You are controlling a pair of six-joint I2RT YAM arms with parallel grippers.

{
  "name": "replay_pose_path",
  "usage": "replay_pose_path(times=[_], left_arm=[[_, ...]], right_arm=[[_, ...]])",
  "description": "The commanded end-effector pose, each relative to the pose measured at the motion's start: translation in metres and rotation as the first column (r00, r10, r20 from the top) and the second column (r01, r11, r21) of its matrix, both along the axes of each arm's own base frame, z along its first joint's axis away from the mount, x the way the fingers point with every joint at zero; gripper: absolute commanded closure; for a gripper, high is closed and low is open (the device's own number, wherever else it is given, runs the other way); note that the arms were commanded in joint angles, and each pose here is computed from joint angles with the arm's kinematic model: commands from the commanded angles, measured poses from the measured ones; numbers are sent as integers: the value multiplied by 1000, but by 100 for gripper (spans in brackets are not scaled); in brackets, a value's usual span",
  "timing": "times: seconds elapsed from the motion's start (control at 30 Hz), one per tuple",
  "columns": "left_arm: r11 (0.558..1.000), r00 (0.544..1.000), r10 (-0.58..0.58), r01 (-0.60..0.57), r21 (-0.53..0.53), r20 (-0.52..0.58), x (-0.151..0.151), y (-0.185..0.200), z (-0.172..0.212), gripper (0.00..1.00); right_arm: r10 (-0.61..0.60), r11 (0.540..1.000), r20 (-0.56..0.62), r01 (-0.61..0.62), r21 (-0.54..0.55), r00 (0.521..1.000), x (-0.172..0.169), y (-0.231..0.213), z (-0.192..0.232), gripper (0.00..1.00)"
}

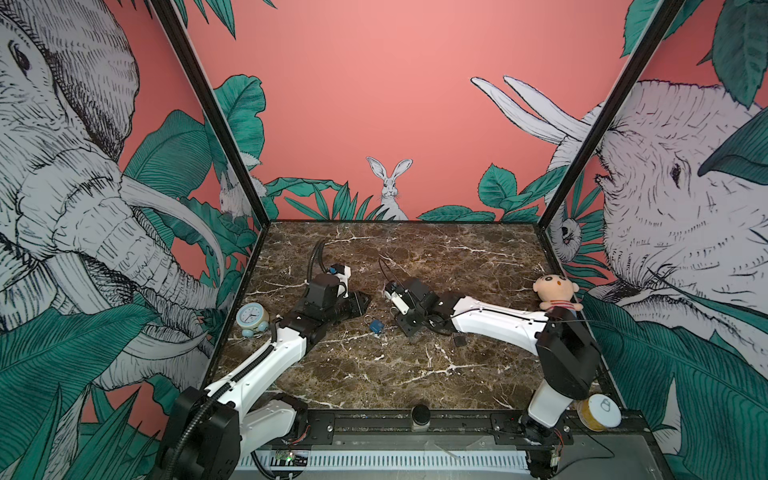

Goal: Lock with the key

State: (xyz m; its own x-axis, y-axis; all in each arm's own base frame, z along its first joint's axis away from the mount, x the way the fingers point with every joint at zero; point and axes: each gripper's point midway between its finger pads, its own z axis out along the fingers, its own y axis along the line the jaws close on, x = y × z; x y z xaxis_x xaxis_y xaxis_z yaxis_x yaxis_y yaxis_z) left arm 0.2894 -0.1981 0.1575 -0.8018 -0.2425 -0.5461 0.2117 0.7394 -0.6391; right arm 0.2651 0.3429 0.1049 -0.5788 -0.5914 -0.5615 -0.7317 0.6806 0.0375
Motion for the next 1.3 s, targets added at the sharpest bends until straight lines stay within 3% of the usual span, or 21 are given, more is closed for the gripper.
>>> replay_pose_path(times=[0.0, 0.2, 0.47, 1.27], left_arm=[[991, 993, -115, 117, -66, 28, -4, -22, 16, 69], [965, 972, -228, 233, -117, 55, -7, -49, 26, 62], [934, 952, -300, 307, -180, 65, -10, -69, 31, 62], [920, 936, -351, 351, -172, 30, -16, -83, 20, 77]], right_arm=[[13, 999, -2, -13, 50, 1000, -10, -1, 21, 82], [15, 993, 8, -16, 119, 1000, -16, -2, 45, 83], [5, 989, 18, -7, 150, 1000, -17, -4, 55, 83], [-6, 984, 43, -2, 176, 999, -14, -6, 67, 82]])
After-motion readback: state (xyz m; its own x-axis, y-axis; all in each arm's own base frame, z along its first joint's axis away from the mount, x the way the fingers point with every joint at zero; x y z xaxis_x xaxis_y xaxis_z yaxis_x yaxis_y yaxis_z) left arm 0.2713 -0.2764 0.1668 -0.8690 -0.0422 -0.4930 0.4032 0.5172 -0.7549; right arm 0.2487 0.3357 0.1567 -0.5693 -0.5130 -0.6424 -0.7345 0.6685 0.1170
